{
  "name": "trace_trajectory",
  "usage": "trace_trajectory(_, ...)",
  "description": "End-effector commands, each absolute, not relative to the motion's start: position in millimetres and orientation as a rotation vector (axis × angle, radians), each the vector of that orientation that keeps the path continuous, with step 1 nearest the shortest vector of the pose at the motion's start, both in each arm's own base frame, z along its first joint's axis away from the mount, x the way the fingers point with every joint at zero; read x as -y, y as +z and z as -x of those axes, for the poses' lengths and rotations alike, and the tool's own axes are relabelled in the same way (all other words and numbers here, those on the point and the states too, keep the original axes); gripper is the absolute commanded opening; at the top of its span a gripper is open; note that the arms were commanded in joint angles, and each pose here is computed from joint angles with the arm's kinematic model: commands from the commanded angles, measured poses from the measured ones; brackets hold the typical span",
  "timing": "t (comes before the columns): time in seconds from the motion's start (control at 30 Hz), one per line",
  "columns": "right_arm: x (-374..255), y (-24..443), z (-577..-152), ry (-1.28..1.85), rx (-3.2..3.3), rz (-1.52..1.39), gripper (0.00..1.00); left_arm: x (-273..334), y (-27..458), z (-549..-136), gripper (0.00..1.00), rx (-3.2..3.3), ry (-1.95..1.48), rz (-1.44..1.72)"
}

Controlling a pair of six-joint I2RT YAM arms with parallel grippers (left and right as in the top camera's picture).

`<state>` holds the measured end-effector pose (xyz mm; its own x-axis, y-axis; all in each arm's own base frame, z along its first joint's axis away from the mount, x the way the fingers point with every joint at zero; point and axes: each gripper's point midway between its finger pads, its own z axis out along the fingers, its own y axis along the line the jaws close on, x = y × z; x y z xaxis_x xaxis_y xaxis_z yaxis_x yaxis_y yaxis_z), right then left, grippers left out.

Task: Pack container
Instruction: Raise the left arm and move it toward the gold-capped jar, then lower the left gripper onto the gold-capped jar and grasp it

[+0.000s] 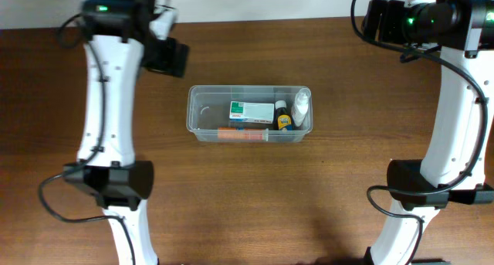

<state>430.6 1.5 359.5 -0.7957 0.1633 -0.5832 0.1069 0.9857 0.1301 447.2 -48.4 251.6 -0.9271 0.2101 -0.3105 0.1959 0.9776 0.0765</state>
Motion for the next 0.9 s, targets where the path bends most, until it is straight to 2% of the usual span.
trace_trajectory(0.0,-4.0,368.2,-425.4,0.129,-2.478,-0.18,0.98,35.6,265.4,-433.4,0.99,-2.806,-0.05,-0.148)
trace_trajectory(0.23,-4.0,368.0,-425.5,0.129,-2.478,-0.181,0.98,-23.2,261.8,-371.4,0.99,-2.906,0.206,0.107)
trace_trajectory(0.4,-4.0,368.2,-425.4,0.129,-2.478,-0.18,0.98,-50.6,238.7,-348.9,0.99,-2.899,0.207,0.361)
trace_trajectory(0.43,-4.0,368.2,-425.4,0.129,-2.478,-0.18,0.98,-64.6,222.5,-340.0,0.99,-2.891,0.207,0.496)
trace_trajectory(0.67,-4.0,368.2,-425.4,0.129,-2.478,-0.18,0.98,-93.7,130.1,-319.2,0.99,-2.894,0.195,0.815)
trace_trajectory(0.87,-4.0,368.2,-425.4,0.129,-2.478,-0.18,0.98,-90.3,91.5,-316.9,0.99,-2.893,0.165,0.821)
